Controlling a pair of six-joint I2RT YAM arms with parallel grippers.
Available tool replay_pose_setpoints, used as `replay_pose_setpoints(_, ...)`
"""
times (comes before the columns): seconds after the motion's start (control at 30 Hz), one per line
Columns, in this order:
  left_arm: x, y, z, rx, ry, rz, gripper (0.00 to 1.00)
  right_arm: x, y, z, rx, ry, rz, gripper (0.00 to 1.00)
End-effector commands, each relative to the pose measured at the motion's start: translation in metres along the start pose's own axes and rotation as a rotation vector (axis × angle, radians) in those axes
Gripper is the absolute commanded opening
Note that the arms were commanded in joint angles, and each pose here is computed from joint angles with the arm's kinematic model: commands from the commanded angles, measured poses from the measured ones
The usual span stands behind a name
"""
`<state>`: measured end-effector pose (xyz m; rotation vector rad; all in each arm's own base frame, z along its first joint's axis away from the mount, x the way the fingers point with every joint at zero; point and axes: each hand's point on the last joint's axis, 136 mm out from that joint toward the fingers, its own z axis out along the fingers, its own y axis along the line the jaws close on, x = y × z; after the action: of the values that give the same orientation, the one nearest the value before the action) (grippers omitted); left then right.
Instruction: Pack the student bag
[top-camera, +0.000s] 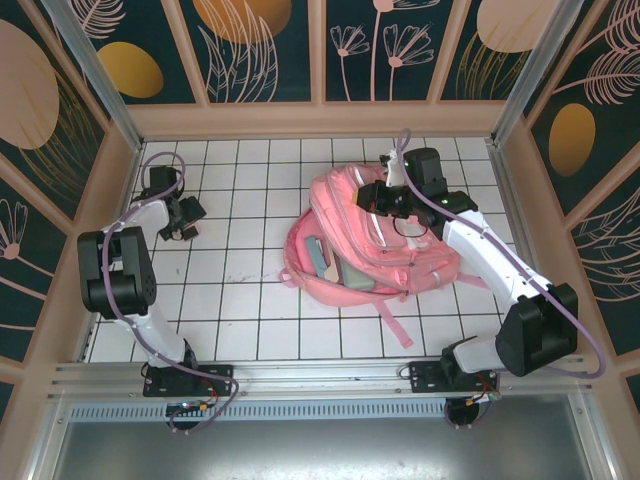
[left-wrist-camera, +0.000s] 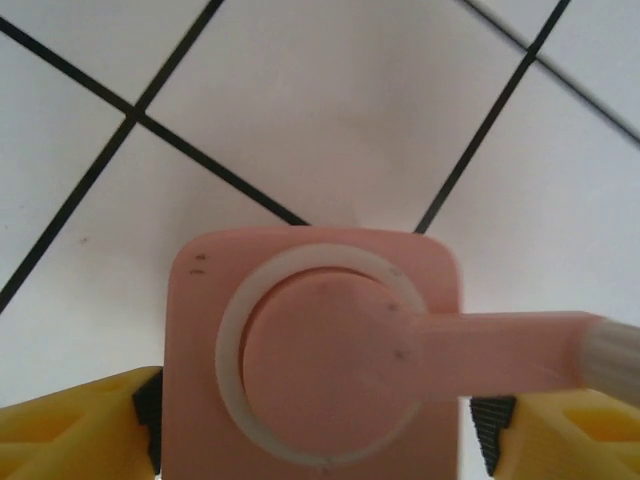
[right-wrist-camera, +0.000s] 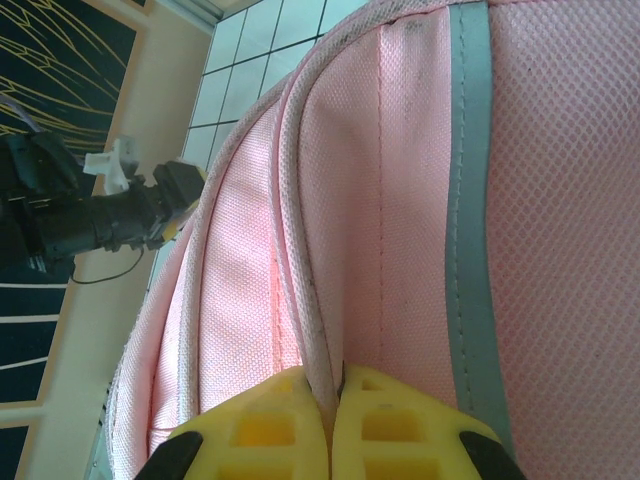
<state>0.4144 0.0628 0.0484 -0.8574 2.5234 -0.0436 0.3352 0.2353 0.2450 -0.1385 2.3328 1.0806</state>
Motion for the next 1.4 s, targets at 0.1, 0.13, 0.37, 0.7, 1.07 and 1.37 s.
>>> replay_pose_setpoints(0.1, 0.000, 0.003, 0.004, -0.037, 0.019, 0.032, 0.69, -0.013, 0.034, -0.015, -0.106, -0.068, -0.064, 0.00)
replay_pose_setpoints(0.13, 0.000, 0.003, 0.003, -0.033, 0.017, 0.031, 0.65, -0.014, 0.035, -0.016, -0.104, -0.072, -0.066, 0.00)
replay_pose_setpoints(0.37, -0.004, -0.006, -0.016, 0.027, -0.014, 0.013, 0.34, -0.036, 0.035, -0.033, -0.070, -0.121, -0.105, 0.00)
replay_pose_setpoints(0.7, 0.008, -0.080, -0.084, 0.369, -0.064, 0.088, 0.29, -0.078, 0.041, -0.083, -0.145, -0.222, -0.100, 0.00)
replay_pose_setpoints(1.07, 0.115, -0.222, -0.158, 0.796, 0.073, 0.392, 0.27, -0.079, 0.032, -0.085, -0.154, -0.223, -0.049, 0.00)
replay_pose_setpoints(1.37, 0.173, -0.283, -0.162, 0.885, 0.170, 0.472, 0.28, -0.075, 0.029, -0.082, -0.165, -0.216, -0.034, 0.00)
